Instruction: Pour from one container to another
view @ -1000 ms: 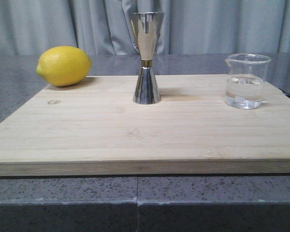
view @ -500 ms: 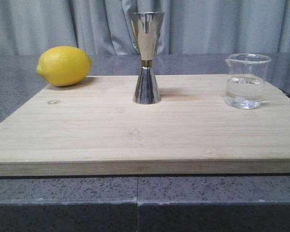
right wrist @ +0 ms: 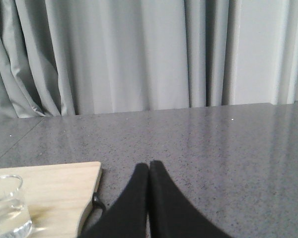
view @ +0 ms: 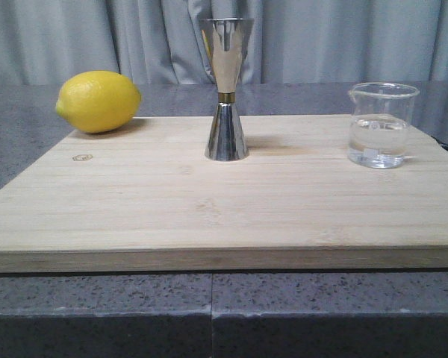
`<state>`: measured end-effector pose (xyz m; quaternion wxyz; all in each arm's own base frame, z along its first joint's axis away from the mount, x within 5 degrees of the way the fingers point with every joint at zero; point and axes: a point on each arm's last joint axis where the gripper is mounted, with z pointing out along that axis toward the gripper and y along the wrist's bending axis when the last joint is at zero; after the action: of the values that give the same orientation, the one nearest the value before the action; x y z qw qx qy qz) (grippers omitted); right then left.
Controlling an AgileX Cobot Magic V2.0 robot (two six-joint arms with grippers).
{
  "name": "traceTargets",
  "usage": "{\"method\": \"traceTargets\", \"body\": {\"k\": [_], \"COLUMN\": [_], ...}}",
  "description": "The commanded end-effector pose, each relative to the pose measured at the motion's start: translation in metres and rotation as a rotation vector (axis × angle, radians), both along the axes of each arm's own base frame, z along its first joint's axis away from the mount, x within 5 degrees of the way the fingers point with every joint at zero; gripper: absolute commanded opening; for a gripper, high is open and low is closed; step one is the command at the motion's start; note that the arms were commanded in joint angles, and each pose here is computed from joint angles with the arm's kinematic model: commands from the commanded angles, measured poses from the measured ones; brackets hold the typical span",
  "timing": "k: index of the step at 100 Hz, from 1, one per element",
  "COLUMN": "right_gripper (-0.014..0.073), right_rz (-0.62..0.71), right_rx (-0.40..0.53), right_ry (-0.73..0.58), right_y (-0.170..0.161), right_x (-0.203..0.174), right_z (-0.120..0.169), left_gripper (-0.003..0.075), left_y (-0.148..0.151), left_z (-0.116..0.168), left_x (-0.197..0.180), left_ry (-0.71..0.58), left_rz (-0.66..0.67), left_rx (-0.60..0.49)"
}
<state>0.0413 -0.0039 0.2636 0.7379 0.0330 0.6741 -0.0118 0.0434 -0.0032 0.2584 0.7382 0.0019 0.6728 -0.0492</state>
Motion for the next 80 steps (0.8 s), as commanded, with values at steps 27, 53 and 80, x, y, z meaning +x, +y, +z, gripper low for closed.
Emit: {"method": "traceTargets", "body": {"k": [27, 53, 80], "right_gripper": [-0.0071, -0.0071, -0.0071], "right_rz": [0.035, 0.052, 0.052], "right_rx": [-0.151, -0.134, -0.132], "right_ry": [0.082, 0.084, 0.082], "right_y": [0.001, 0.002, 0.002], "right_x": [0.007, 0.013, 0.013], "right_z": [0.077, 0.084, 0.085], "left_gripper": [-0.0019, -0.0019, -0.0019], "left_y": [0.0, 0.0, 0.0], "left_z": [0.082, 0.09, 0.09], "left_x": [0.003, 0.008, 0.008], "left_ry": [-0.001, 0.003, 0.003], "left_rz": [0.006, 0.006, 0.006], "left_rx": [0.024, 0.024, 0.024]}}
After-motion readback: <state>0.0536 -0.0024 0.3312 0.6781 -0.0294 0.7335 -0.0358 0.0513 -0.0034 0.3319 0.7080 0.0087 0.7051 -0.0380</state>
